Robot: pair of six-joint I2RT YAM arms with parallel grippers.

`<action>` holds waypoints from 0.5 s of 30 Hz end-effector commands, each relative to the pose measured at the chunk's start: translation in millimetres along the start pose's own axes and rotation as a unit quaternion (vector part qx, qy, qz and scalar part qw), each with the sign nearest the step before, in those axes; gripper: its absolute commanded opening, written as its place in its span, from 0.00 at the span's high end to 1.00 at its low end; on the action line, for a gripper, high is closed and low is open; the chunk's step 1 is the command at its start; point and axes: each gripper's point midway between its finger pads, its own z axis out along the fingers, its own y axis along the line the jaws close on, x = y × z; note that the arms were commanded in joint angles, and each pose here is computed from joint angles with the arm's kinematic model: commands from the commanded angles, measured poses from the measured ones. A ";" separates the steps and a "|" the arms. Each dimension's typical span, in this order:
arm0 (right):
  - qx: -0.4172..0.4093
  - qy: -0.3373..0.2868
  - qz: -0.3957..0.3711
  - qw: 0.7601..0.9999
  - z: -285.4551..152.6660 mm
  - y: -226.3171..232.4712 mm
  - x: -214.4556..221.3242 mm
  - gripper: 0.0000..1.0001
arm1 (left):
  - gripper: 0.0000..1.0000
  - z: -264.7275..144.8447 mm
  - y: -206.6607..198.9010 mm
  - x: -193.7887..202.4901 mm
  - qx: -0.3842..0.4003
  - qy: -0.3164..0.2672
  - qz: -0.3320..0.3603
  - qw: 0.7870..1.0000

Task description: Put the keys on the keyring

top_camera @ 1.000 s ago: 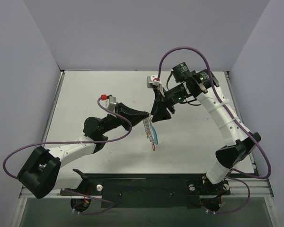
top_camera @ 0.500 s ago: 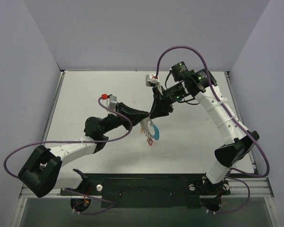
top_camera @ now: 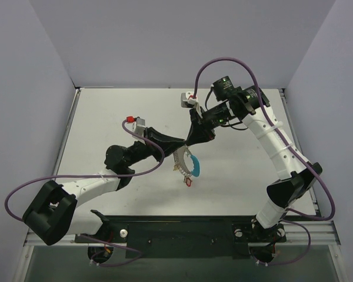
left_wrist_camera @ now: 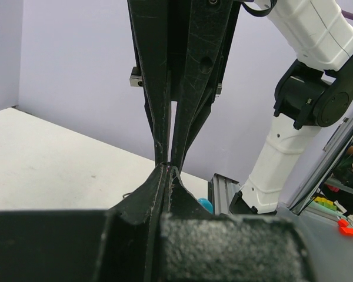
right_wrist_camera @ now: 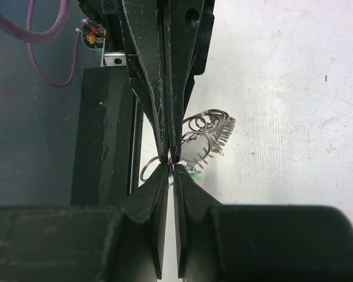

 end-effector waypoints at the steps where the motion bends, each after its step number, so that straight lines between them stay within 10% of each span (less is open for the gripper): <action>1: -0.018 -0.002 -0.021 1.000 0.9 9.5 0.1 0.96 | 1.00 3.6 -38.9 -51.8 0.073 -0.100 0.062 0.990; 15: -0.026 0.005 -0.025 0.999 3.0 12.0 5.0 0.88 | 1.00 4.2 -42.2 -55.5 0.081 -0.108 0.053 0.989</action>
